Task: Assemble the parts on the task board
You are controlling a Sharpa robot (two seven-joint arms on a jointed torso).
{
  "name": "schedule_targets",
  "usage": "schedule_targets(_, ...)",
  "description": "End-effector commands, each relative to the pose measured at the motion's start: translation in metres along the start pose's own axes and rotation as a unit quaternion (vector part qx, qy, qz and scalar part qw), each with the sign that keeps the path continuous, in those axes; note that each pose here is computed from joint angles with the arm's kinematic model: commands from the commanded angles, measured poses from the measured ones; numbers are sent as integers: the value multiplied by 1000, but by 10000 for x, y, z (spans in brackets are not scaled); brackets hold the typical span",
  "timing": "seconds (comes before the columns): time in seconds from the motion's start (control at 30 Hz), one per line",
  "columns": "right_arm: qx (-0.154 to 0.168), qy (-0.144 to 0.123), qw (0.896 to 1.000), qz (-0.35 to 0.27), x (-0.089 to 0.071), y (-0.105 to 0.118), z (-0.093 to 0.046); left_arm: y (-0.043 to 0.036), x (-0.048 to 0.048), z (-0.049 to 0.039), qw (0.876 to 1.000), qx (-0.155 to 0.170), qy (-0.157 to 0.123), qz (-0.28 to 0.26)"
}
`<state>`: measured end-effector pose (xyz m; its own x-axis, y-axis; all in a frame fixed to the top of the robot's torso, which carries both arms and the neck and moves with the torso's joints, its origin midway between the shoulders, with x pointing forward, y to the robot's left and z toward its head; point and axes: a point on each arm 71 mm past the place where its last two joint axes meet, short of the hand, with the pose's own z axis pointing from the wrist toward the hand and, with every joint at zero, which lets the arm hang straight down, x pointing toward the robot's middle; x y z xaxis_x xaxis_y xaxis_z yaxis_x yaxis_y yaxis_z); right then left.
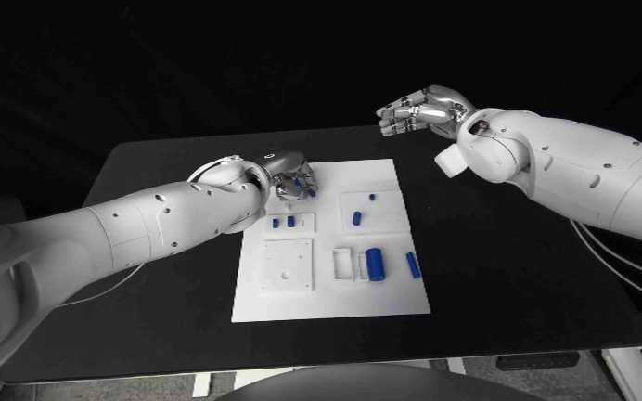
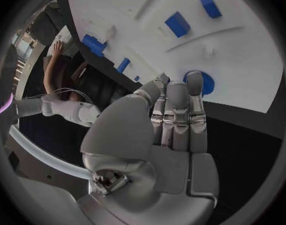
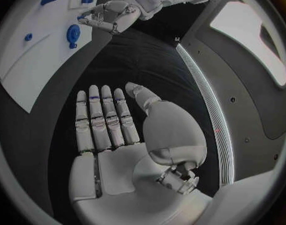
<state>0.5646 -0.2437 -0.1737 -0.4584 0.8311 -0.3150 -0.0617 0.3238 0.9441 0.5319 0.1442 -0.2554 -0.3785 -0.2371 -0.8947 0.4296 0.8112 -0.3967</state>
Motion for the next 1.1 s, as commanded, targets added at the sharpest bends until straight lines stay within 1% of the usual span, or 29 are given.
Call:
schedule_targets(0.03,-1,6,1000,2,5,2,1,29,-2,-32,999,-7,34,-24)
schedule_targets(0.13,-1,6,1000,2,4,1,1,70,-34,-59,999,-14,41,-27)
schedule_targets(0.2,-1,6,1000,2,1,-1,-1,110,-62,-86,998,-19,46,-28)
schedule_targets(0.47,0,6,1000,2,-8,-7,-7,250,-200,-191,997,-40,64,-28)
schedule_targets(0.6,0,5,1000,2,-10,-8,-8,319,-277,-228,996,-51,68,-24)
schedule_targets(0.7,0,5,1000,2,-10,-9,-8,365,-308,-245,995,-58,73,-20)
schedule_targets(0.83,0,5,1000,2,-10,-9,-8,396,-315,-251,994,-64,84,-14)
schedule_targets(1.1,0,6,1000,2,-5,-8,-6,414,-291,-250,992,-71,108,-10)
